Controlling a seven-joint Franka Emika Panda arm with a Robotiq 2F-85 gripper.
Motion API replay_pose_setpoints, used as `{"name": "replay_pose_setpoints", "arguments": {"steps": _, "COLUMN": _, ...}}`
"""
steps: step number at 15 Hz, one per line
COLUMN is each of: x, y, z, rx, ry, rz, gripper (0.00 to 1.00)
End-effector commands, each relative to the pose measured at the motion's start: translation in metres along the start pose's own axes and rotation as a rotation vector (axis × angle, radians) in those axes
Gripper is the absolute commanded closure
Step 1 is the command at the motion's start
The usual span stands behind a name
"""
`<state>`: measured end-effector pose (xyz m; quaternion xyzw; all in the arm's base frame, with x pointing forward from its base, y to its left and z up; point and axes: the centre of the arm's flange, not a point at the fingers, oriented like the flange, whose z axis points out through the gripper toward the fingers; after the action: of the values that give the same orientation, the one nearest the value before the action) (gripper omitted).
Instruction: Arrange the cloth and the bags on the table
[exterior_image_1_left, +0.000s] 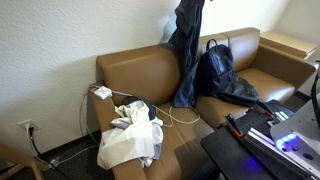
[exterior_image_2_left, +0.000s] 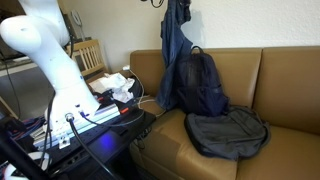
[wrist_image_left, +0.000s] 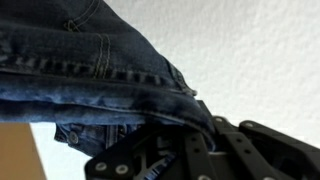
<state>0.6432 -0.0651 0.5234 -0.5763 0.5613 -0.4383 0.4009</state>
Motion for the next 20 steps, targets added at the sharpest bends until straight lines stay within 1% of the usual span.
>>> {"name": "replay_pose_setpoints", "arguments": {"steps": 1, "x": 0.016, "y": -0.011, "z": -0.007, "rx": 0.019, "ry": 0.032, "rz": 0.014, "gripper": 0.90}}
{"name": "replay_pose_setpoints", "arguments": {"steps": 2, "x": 0.026, "y": -0.019, "z": -0.011, "rx": 0.031, "ry": 0.051, "rz": 0.021, "gripper": 0.90}}
{"name": "replay_pose_setpoints", "arguments": {"steps": 3, "x": 0.030, "y": -0.021, "z": -0.013, "rx": 0.035, "ry": 0.058, "rz": 0.025, "gripper": 0.97}}
{"name": "replay_pose_setpoints", "arguments": {"steps": 4, "x": 0.028, "y": -0.014, "z": 0.000, "rx": 0.057, "ry": 0.073, "rz": -0.009, "gripper": 0.97}}
{"name": "replay_pose_setpoints", "arguments": {"steps": 5, "x": 0.045, "y": -0.030, "z": 0.014, "rx": 0.108, "ry": 0.137, "rz": 0.044, "gripper": 0.97}}
{"name": "replay_pose_setpoints", "arguments": {"steps": 6, "x": 0.081, "y": -0.055, "z": 0.017, "rx": 0.120, "ry": 0.169, "rz": 0.095, "gripper": 0.97}}
{"name": "replay_pose_setpoints", "arguments": {"steps": 8, "x": 0.124, "y": -0.067, "z": -0.002, "rx": 0.106, "ry": 0.227, "rz": 0.167, "gripper": 0.97}}
{"name": "replay_pose_setpoints", "arguments": {"steps": 10, "x": 0.179, "y": -0.079, "z": -0.026, "rx": 0.109, "ry": 0.310, "rz": 0.241, "gripper": 0.97}}
{"name": "replay_pose_setpoints", "arguments": {"steps": 12, "x": 0.241, "y": -0.080, "z": -0.045, "rx": 0.114, "ry": 0.400, "rz": 0.303, "gripper": 0.97}}
{"name": "replay_pose_setpoints", "arguments": {"steps": 14, "x": 0.311, "y": -0.063, "z": -0.053, "rx": 0.103, "ry": 0.501, "rz": 0.357, "gripper": 0.97}}
{"name": "replay_pose_setpoints", "arguments": {"steps": 15, "x": 0.342, "y": -0.046, "z": -0.047, "rx": 0.089, "ry": 0.552, "rz": 0.380, "gripper": 0.97}}
{"name": "replay_pose_setpoints", "arguments": {"steps": 16, "x": 0.302, "y": -0.026, "z": -0.073, "rx": 0.064, "ry": 0.477, "rz": 0.325, "gripper": 0.90}}
{"name": "replay_pose_setpoints", "arguments": {"steps": 17, "x": 0.327, "y": -0.015, "z": -0.078, "rx": 0.052, "ry": 0.518, "rz": 0.342, "gripper": 0.90}}
{"name": "replay_pose_setpoints", "arguments": {"steps": 18, "x": 0.343, "y": -0.005, "z": -0.079, "rx": 0.044, "ry": 0.544, "rz": 0.348, "gripper": 0.90}}
{"name": "replay_pose_setpoints", "arguments": {"steps": 19, "x": 0.350, "y": 0.001, "z": -0.076, "rx": 0.039, "ry": 0.553, "rz": 0.351, "gripper": 0.90}}
{"name": "replay_pose_setpoints", "arguments": {"steps": 20, "x": 0.348, "y": 0.003, "z": -0.071, "rx": 0.039, "ry": 0.549, "rz": 0.350, "gripper": 0.97}}
